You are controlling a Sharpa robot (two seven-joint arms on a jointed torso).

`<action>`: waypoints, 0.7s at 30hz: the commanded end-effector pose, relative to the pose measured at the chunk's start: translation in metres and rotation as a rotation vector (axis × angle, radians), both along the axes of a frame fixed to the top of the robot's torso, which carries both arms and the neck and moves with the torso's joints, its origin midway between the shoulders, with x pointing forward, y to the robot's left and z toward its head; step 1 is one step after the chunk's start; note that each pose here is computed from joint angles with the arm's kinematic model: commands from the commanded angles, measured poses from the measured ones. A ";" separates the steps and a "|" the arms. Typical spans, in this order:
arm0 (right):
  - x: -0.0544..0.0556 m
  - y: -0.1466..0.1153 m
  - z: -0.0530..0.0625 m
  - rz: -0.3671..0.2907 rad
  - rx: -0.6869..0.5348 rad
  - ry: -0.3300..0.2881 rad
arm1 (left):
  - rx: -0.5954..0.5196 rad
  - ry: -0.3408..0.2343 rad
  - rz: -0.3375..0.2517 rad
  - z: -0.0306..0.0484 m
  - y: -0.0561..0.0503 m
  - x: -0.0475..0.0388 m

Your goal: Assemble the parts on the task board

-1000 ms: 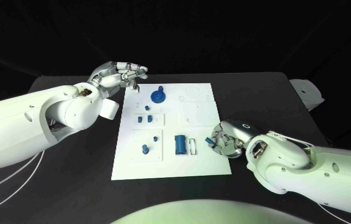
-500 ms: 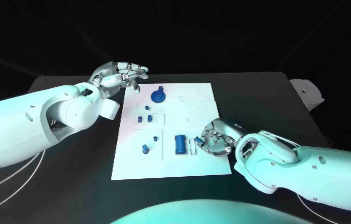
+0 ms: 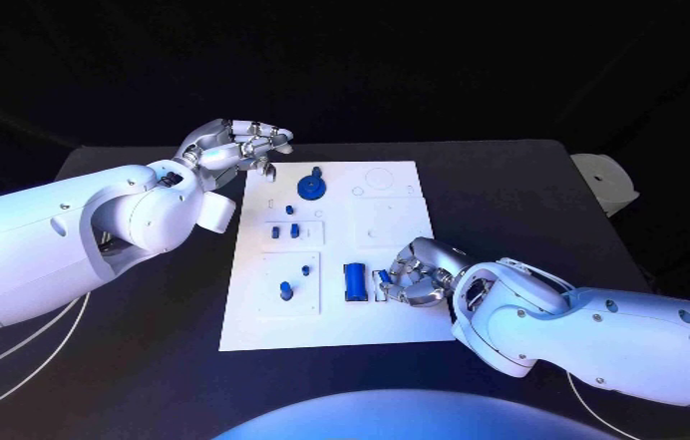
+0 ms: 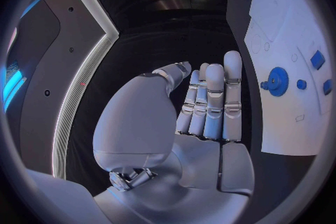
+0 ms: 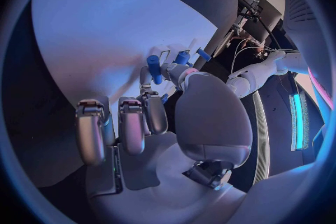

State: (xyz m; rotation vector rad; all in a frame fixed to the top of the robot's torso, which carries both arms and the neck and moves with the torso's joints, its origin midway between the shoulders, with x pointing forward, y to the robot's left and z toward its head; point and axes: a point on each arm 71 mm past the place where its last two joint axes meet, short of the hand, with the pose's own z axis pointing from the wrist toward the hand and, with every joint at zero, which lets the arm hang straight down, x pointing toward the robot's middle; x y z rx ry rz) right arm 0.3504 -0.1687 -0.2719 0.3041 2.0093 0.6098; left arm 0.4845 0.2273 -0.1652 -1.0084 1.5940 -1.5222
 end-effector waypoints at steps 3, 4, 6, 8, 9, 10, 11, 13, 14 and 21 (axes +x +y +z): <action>-0.002 0.003 -0.003 0.013 0.001 0.033 | -0.009 -0.002 -0.022 0.0010 -0.003 -0.0009; -0.002 0.003 -0.003 0.014 0.002 0.034 | -0.009 -0.002 -0.022 0.0010 -0.003 -0.0009; -0.002 0.004 -0.003 0.016 0.004 0.033 | -0.009 -0.002 -0.022 0.0010 -0.003 -0.0009; -0.002 0.005 -0.002 0.018 0.005 0.033 | -0.009 -0.001 -0.022 0.0010 -0.003 -0.0010; -0.002 0.005 -0.002 0.019 0.005 0.033 | -0.009 -0.001 -0.022 0.0010 -0.003 -0.0010; -0.002 0.006 -0.002 0.020 0.006 0.032 | -0.009 -0.001 -0.023 0.0010 -0.003 -0.0010; -0.003 0.006 -0.002 0.021 0.007 0.031 | -0.009 0.000 -0.023 0.0009 -0.003 -0.0010; -0.003 0.006 -0.002 0.022 0.008 0.029 | -0.009 0.000 -0.023 0.0009 -0.003 -0.0010; -0.003 0.007 -0.002 0.022 0.009 0.029 | -0.008 0.001 -0.023 0.0009 -0.003 -0.0010; -0.003 0.007 0.000 0.022 0.010 0.018 | -0.008 0.002 -0.023 0.0008 -0.002 -0.0012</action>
